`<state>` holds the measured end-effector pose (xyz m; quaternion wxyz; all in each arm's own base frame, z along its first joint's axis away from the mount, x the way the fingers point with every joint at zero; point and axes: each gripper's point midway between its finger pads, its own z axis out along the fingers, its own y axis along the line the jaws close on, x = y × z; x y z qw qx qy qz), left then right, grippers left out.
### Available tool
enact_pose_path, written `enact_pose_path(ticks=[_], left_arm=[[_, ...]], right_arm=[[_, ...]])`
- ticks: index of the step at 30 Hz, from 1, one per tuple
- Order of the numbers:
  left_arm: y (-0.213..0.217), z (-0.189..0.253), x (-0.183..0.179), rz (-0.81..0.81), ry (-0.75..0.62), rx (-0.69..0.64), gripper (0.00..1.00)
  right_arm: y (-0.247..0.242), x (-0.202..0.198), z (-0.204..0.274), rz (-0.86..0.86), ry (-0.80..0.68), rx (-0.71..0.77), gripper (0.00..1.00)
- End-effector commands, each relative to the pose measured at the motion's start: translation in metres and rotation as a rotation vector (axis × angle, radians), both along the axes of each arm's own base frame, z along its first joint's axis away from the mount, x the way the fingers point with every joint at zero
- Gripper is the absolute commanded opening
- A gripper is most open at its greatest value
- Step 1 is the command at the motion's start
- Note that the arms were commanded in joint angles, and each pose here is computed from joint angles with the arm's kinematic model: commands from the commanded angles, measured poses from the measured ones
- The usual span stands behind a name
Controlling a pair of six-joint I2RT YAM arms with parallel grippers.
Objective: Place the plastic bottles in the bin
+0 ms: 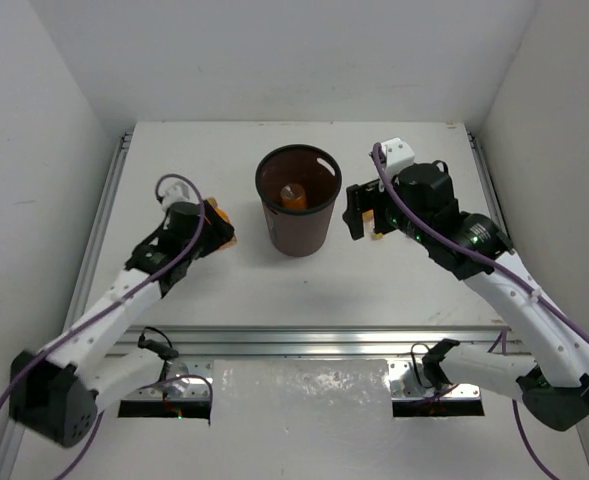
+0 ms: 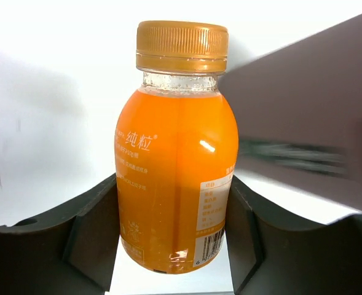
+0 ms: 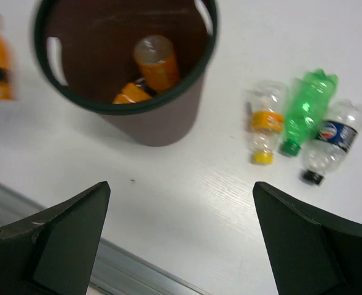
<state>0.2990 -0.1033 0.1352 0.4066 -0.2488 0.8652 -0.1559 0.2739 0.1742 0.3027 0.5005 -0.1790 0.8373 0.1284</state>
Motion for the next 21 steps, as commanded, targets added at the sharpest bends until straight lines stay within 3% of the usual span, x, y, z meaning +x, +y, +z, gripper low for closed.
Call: enact_pose_path(ticks=[1, 4, 9, 12, 17, 21], left_arm=[[0.009, 0.123, 0.004, -0.010, -0.290, 0.011, 0.12], [-0.018, 0.197, 0.008, -0.158, -0.429, -0.053, 0.12], [-0.065, 0.247, 0.029, -0.343, -0.489, -0.133, 0.14], [-0.091, 0.241, 0.053, -0.382, -0.448, -0.156, 0.18], [-0.121, 0.209, 0.083, -0.398, -0.358, -0.120, 0.29], [-0.128, 0.194, 0.094, -0.388, -0.299, -0.097, 0.53]], right_arm=[[-0.030, 0.018, -0.002, -0.192, -0.033, 0.009, 0.99], [-0.041, 0.025, 0.004, -0.251, -0.049, 0.051, 0.99], [-0.053, 0.043, 0.026, -0.327, -0.099, 0.081, 0.99], [-0.067, 0.067, 0.025, -0.396, -0.079, 0.040, 0.99], [-0.101, 0.099, 0.011, -0.447, 0.027, 0.108, 0.99], [-0.122, 0.113, -0.017, -0.479, 0.115, 0.145, 0.99]])
